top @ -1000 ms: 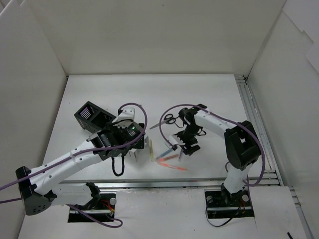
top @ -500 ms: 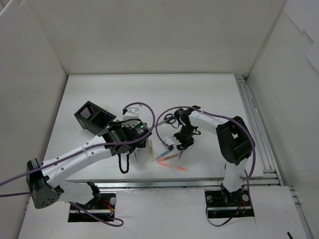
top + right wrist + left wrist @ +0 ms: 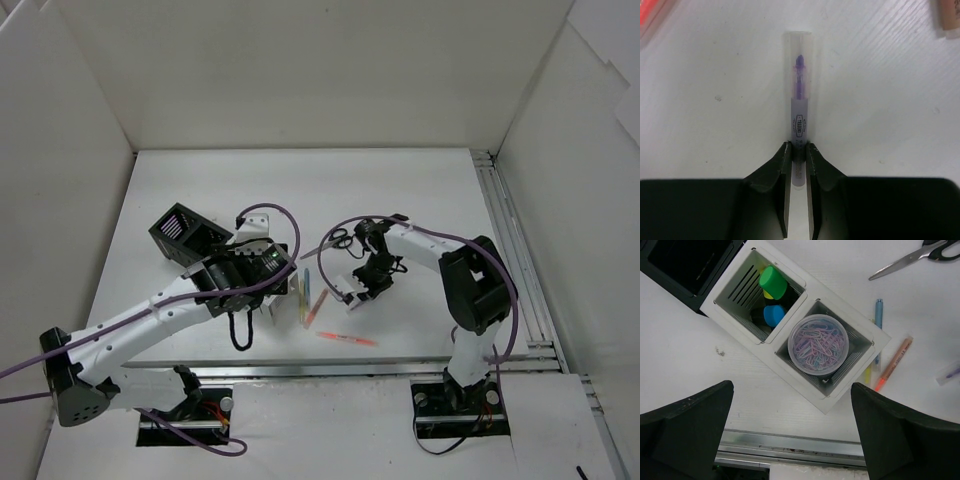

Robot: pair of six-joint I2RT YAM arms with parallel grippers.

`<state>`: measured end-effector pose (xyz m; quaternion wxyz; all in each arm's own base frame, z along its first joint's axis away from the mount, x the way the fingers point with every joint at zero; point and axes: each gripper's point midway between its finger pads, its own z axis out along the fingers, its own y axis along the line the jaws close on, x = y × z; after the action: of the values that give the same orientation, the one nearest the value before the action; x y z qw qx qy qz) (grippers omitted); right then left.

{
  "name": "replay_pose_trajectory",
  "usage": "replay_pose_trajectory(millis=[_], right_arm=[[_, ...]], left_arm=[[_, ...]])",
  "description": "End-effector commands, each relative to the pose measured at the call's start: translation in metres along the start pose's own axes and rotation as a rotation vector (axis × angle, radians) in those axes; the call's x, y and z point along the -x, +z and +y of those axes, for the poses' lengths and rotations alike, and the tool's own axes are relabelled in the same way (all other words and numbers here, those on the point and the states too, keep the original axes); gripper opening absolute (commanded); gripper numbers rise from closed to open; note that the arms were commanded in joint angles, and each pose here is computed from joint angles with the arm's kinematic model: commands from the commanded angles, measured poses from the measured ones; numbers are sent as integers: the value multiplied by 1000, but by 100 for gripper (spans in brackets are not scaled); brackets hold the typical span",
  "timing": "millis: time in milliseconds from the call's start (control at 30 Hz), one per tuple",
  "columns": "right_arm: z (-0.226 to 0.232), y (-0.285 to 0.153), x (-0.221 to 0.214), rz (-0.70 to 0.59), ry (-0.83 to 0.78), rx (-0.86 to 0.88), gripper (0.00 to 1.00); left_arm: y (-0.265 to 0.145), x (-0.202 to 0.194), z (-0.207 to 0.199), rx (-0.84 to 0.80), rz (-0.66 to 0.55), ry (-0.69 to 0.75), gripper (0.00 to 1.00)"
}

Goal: Sort the stationery into containers
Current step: Pick up the pen from the center of the board, then place the pen in the storage box.

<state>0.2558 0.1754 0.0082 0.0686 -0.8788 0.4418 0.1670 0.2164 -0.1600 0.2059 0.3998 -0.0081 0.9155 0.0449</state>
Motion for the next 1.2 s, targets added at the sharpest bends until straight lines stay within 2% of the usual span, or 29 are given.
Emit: replay_pose_trajectory(millis=[0,133,167,233,267,300,333,367,433,500,533,567,600,633,667,733,833,933,1100,1167], right_arm=[[11,-27,1,-19,12,-36,0],[-22,-77,25,-152,63,-233,0],[-29,-93,39,-247,116,-286,0],[-46,-123,55,-356,166,-365,0],[-54,-136,75,-474,168,-389,0],[-65,-154,87,-536,168,-424,0],[-69,-161,93,-601,225,-422,0],[-77,-175,111,-699,206,-435,0],[-84,-195,129,-792,209,-443,0],[-94,-211,144,-834,170,-478,0],[-93,-215,161,-859,218,-457,0],[-116,-232,165,-849,189,-573,0],[-121,-222,162,-856,245,-598,0],[-124,-240,180,-937,349,-644,0],[-145,-252,170,-966,346,-852,0],[-143,-276,181,-1056,358,-945,0],[-146,-293,199,-1143,447,-945,0],[-156,-313,209,-1249,516,-1031,0],[-181,-310,228,-1374,614,-1024,0],[-198,-308,238,-1421,598,-1030,0]], left_arm=[[-13,18,8,-34,-87,-63,100],[-23,31,10,-90,-159,-109,100],[-28,36,14,-111,-184,-129,99],[-30,42,11,-149,-227,-139,100],[-35,47,14,-178,-258,-159,99],[-37,54,6,-226,-295,-183,100],[-38,56,4,-248,-320,-146,100],[-44,63,3,-284,-357,-155,100],[-55,79,-9,-374,-437,-176,99],[-65,96,-19,-446,-522,-159,100],[-70,101,-20,-465,-547,-155,100],[-74,106,-21,-472,-574,-143,100],[-77,112,-21,-479,-599,-157,99],[-80,116,-21,-482,-613,-159,100],[-83,121,-21,-485,-636,-162,100],[-85,125,-23,-496,-655,-161,100],[-91,132,-26,-512,-681,-152,99],[-95,139,-20,-506,-701,-170,100],[-92,125,1,-473,-670,-235,99],[-89,116,17,-439,-649,-296,100]])
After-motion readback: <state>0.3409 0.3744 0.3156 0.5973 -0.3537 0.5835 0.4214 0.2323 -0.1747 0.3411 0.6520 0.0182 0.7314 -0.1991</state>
